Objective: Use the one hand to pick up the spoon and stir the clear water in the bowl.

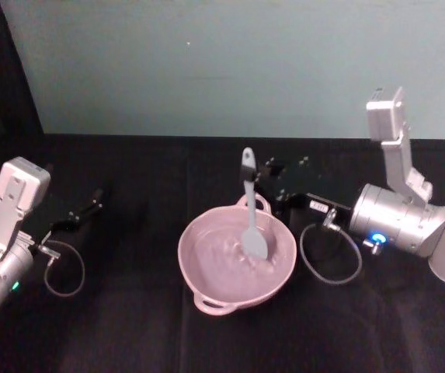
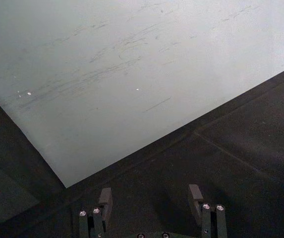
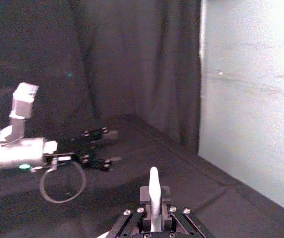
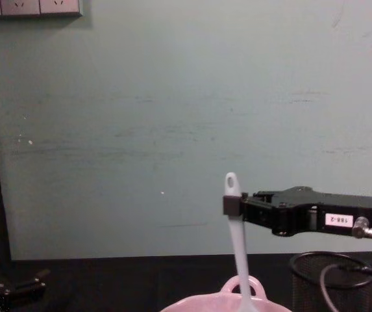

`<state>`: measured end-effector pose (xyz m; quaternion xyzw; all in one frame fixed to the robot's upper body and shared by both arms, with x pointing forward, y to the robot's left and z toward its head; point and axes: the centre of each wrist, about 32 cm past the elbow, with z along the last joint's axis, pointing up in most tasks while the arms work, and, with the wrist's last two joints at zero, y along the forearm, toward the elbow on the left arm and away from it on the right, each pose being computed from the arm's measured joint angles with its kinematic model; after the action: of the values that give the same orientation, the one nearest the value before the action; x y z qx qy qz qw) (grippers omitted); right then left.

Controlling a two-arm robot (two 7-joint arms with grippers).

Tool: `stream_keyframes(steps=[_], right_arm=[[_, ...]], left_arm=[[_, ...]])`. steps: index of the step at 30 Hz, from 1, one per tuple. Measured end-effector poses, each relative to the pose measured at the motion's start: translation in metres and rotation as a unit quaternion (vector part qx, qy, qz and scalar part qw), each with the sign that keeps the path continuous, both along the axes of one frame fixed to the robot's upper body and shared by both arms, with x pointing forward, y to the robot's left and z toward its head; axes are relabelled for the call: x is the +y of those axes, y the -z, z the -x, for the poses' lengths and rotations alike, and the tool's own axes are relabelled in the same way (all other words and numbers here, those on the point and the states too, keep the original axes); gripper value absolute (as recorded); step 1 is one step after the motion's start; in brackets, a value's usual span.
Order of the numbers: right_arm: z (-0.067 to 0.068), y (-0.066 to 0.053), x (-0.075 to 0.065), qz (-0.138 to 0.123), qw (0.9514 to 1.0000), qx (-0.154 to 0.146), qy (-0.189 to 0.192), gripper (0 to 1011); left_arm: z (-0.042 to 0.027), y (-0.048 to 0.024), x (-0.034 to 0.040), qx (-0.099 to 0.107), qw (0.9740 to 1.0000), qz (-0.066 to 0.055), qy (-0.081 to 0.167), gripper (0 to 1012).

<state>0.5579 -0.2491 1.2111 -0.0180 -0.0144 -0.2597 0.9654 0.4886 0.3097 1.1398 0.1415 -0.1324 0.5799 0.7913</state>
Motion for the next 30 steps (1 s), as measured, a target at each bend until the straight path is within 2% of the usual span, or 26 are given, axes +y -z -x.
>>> stream_keyframes(steps=[5,9,13,18,25,30], right_arm=[[0.008,0.001,0.014,-0.003,0.9997,0.004,-0.026,124],[0.010,0.001,0.025,-0.008,0.9990,0.004,-0.043,123],[0.007,-0.002,0.035,-0.014,0.9984,0.003,-0.055,123],[-0.004,0.001,0.044,-0.021,0.9981,0.005,-0.057,124],[-0.020,0.009,0.043,-0.031,0.9989,0.009,-0.035,124],[-0.024,0.010,0.031,-0.032,0.9995,0.007,0.001,123]], left_arm=[[0.0000,0.0000,0.0000,0.000,1.0000,0.000,0.000,1005],[0.0000,0.0000,0.0000,0.000,1.0000,0.000,0.000,1005],[0.0000,0.0000,0.0000,0.000,1.0000,0.000,0.000,1005],[0.0000,0.0000,0.0000,0.000,1.0000,0.000,0.000,1005],[0.0000,0.0000,0.0000,0.000,1.0000,0.000,0.000,1005],[0.0000,0.0000,0.0000,0.000,1.0000,0.000,0.000,1005]])
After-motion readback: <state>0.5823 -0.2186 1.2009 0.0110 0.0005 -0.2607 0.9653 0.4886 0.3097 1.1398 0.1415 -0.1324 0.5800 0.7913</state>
